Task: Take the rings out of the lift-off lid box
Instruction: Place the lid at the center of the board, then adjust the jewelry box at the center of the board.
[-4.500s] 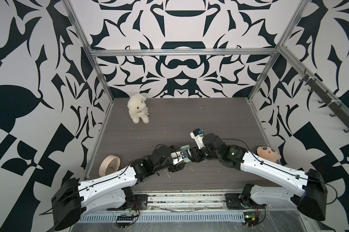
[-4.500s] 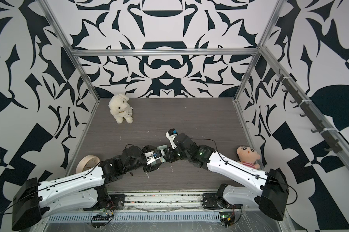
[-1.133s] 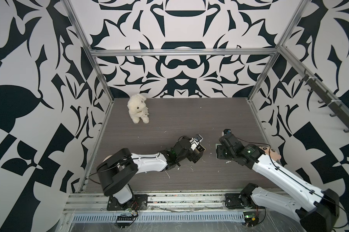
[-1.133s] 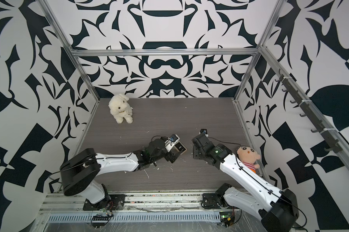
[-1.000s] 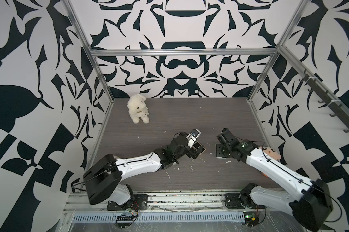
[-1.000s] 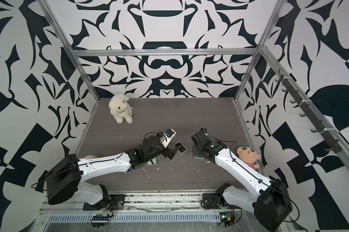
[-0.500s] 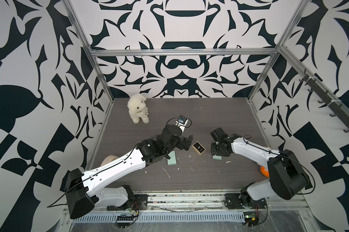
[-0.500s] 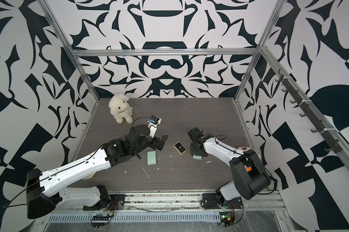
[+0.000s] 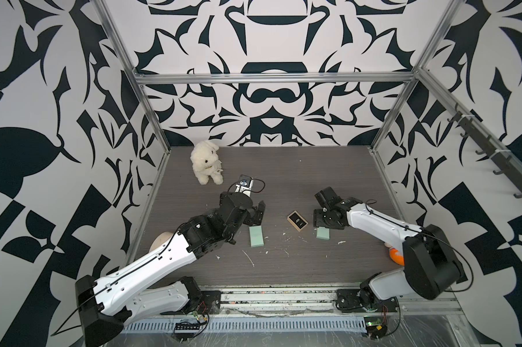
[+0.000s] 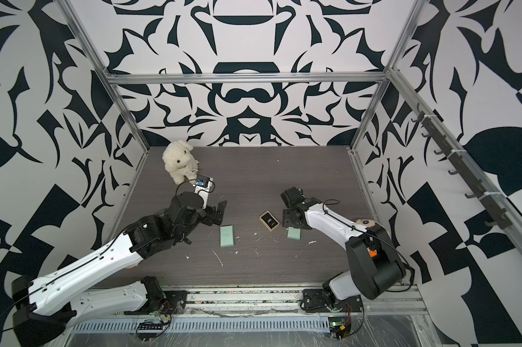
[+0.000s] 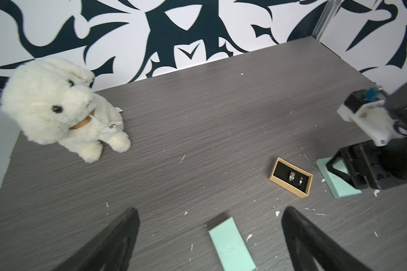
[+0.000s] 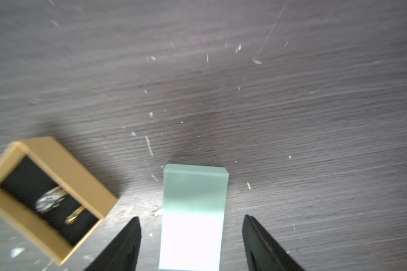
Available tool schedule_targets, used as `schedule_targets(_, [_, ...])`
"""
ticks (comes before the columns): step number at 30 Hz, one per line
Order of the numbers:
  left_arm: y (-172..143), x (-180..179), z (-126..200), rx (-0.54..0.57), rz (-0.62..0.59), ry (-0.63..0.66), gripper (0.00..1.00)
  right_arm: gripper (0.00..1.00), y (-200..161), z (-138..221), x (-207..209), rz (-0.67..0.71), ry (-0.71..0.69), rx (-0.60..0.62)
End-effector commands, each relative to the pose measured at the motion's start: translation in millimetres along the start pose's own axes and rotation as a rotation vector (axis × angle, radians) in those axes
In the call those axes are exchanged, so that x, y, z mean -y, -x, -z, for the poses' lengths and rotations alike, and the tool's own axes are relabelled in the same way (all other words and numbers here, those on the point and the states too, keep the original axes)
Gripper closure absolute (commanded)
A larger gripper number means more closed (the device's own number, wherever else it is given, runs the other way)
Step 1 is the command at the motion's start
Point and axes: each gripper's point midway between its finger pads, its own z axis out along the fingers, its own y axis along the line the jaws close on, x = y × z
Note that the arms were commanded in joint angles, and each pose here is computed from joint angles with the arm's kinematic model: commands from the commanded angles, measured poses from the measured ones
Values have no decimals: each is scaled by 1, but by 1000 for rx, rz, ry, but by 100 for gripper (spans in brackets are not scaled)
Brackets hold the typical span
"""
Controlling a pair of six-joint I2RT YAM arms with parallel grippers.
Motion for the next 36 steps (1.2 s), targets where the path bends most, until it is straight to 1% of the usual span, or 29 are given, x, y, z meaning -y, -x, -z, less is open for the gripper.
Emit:
schedule_targets(1, [7,-19,7,55,59,67,1,33,6,30,-27,-19,130,45])
schedule_targets(3, [9,-27,9,82,82,85,1,39,-2,39,-48,32,163,60])
schedule_targets(5, [8,-32,10,94,98,99,1,42,-12,47,-67,84,189,69])
schedule_targets(8, [8,-35,10,99,105,106,1,48,-30,50,-94,116,261,42])
schedule_targets(11, [8,-36,10,101,109,112,1,50,-42,48,-114,149,303,30])
schedule_targets(14, [8,-37,10,103,108,118,1,52,-52,38,-126,185,302,-3])
schedule_targets(17, [8,-39,10,107,107,127,1,55,-57,25,-133,198,299,-25])
schedule_targets(21, [7,-41,9,106,102,138,1,55,-60,10,-137,217,281,-49])
schedule_targets(30, [6,-40,7,103,96,143,1,55,-53,-12,-131,264,191,-21])
schedule_targets(36, [5,-39,5,97,93,143,1,56,-45,-25,-119,257,143,-6])
